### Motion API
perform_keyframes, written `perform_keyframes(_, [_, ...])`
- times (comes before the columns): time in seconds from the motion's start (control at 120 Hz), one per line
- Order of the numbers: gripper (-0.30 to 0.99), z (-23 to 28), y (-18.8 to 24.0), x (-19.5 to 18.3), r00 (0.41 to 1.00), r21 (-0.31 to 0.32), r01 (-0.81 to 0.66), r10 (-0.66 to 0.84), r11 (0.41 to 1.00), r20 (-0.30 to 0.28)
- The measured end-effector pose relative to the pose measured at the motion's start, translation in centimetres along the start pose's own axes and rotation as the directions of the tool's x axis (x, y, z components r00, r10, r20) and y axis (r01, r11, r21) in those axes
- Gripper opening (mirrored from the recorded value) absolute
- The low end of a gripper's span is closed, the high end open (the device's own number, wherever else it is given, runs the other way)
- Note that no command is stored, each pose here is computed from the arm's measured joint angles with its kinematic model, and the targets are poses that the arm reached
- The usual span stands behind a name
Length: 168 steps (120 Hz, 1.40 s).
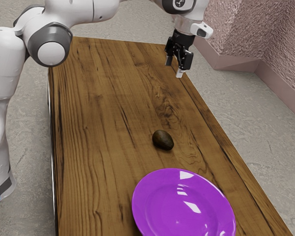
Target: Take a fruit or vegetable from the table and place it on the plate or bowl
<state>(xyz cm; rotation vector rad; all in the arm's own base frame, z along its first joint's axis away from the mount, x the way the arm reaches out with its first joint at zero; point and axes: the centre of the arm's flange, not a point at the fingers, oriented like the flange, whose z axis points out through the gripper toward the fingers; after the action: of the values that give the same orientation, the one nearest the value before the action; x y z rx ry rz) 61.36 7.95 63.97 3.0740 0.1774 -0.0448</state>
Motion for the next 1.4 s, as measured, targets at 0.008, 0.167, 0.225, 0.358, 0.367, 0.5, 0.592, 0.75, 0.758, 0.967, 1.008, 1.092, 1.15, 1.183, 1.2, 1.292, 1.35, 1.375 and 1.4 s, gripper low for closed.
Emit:
perform_keyframes(0.008, [0.69, 0.0, 0.0, 0.0, 1.0, 0.001, 0.0, 0.0, 1.0, 0.0])
perform_keyframes(0.167, [0.69, 0.0, 0.1, 0.0, 1.0, 0.007, 0.009, -0.009, 1.0, 0.001])
perform_keyframes(0.225, [0.69, 0.0, 0.1, 0.0, 1.0, 0.006, 0.014, -0.014, 1.0, 0.001])
perform_keyframes(0.358, [0.69, 0.0, 0.0, 0.0, 1.0, 0.002, 0.023, -0.023, 1.0, 0.001])
perform_keyframes(0.367, [0.69, 0.0, 0.0, 0.0, 1.0, 0.001, 0.023, -0.023, 1.0, 0.001])
perform_keyframes(0.5, [0.69, -0.2, -0.5, 0.0, 0.999, -0.018, 0.04, -0.04, 0.999, -0.005])
perform_keyframes(0.592, [0.69, -0.3, -1.0, 0.1, 0.999, -0.02, 0.051, -0.052, 0.998, -0.016])
perform_keyframes(0.75, [0.69, -0.3, -0.8, 0.4, 0.998, -0.027, 0.05, -0.051, 0.998, -0.036])
perform_keyframes(0.758, [0.69, -0.3, -0.7, 0.5, 0.998, -0.028, 0.05, -0.051, 0.998, -0.037])
perform_keyframes(0.967, [0.69, 1.0, -0.3, 1.4, 0.999, -0.074, -0.006, 0.004, 0.997, -0.033])
perform_keyframes(1.008, [0.69, 1.2, -0.3, 1.5, 0.999, -0.075, -0.036, 0.034, 0.996, -0.033])
perform_keyframes(1.092, [0.69, 2.1, -0.2, 2.0, 0.994, -0.068, -0.108, 0.106, 0.992, -0.027])
perform_keyframes(1.15, [0.69, 2.7, 0.4, 2.3, 0.985, -0.055, -0.174, 0.174, 0.983, -0.021])
perform_keyframes(1.183, [0.69, 2.8, 1.1, 2.4, 0.975, -0.044, -0.221, 0.22, 0.974, -0.02])
perform_keyframes(1.2, [0.69, 2.9, 1.4, 2.4, 0.97, -0.039, -0.243, 0.242, 0.969, -0.02])
perform_keyframes(1.292, [0.69, 3.1, 3.4, 2.2, 0.932, -0.032, -0.363, 0.363, 0.931, -0.006])
perform_keyframes(1.35, [0.69, 3.2, 5.4, 1.8, 0.897, -0.042, -0.442, 0.442, 0.896, 0.009])
perform_keyframes(1.375, [0.69, 3.3, 6.3, 1.6, 0.88, -0.048, -0.474, 0.475, 0.879, 0.014])
perform_keyframes(1.4, [0.69, 3.3, 7.1, 1.4, 0.864, -0.054, -0.502, 0.504, 0.863, 0.021])
